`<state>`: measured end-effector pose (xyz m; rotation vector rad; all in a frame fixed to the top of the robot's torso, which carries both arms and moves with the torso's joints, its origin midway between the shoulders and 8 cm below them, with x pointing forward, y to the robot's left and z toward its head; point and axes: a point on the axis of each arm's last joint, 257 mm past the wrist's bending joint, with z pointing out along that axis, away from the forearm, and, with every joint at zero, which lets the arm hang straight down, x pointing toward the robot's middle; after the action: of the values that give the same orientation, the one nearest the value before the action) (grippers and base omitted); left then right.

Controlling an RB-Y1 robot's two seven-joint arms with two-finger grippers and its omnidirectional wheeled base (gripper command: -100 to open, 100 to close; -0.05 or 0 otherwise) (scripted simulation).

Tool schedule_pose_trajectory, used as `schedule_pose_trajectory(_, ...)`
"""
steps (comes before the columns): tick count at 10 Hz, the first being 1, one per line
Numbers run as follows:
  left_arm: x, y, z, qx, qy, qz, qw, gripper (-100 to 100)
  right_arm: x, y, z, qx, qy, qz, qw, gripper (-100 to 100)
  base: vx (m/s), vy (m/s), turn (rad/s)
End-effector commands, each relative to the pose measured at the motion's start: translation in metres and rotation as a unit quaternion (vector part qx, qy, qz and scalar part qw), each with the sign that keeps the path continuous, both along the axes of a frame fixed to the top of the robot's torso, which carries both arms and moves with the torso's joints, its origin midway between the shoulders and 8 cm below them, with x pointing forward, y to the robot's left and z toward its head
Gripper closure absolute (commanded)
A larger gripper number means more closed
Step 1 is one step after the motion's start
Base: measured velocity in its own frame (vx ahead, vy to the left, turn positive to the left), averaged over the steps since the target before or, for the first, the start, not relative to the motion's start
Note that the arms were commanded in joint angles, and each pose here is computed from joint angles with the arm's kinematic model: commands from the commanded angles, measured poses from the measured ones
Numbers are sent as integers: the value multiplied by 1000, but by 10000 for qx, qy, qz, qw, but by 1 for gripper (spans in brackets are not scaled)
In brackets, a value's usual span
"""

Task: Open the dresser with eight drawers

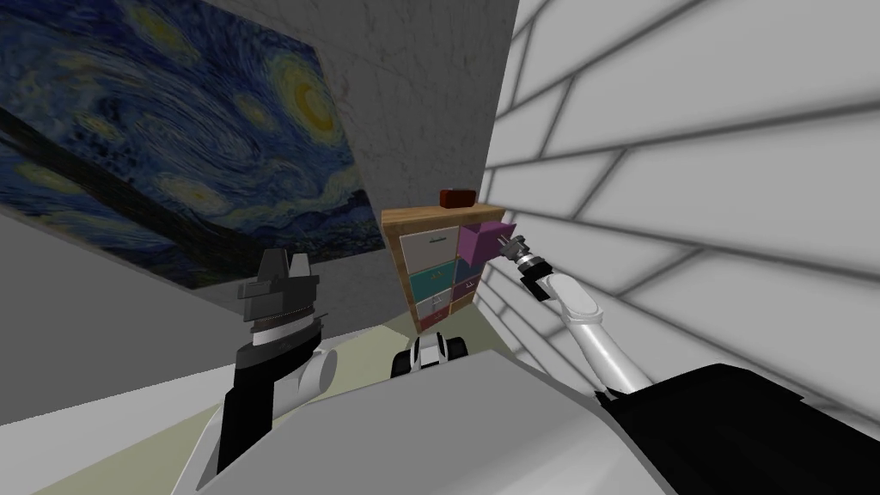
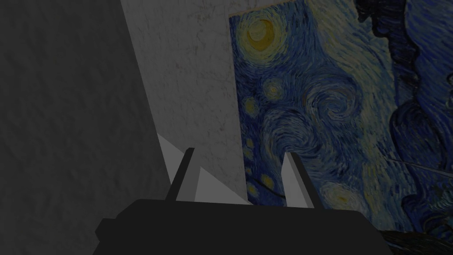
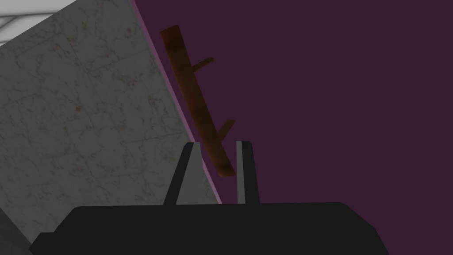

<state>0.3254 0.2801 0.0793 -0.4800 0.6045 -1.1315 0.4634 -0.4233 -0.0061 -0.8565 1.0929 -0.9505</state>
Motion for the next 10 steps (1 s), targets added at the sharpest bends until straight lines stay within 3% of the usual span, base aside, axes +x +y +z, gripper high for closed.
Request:
schedule_pose_trajectory(1,0,0,0,0,0,0,10000,0,-1,5,-6,23,71,72,9999,100,-182,-56,-42)
schedule_pose_trajectory(2,0,0,0,0,0,0,10000,0,0,-3,11,-4,5,82,10000,-100,-73,5,-77)
schedule_pose_trajectory(10,0,0,0,0,0,0,10000,0,-1,-22,58,-32,2,273,9996,-100,35,60,-48)
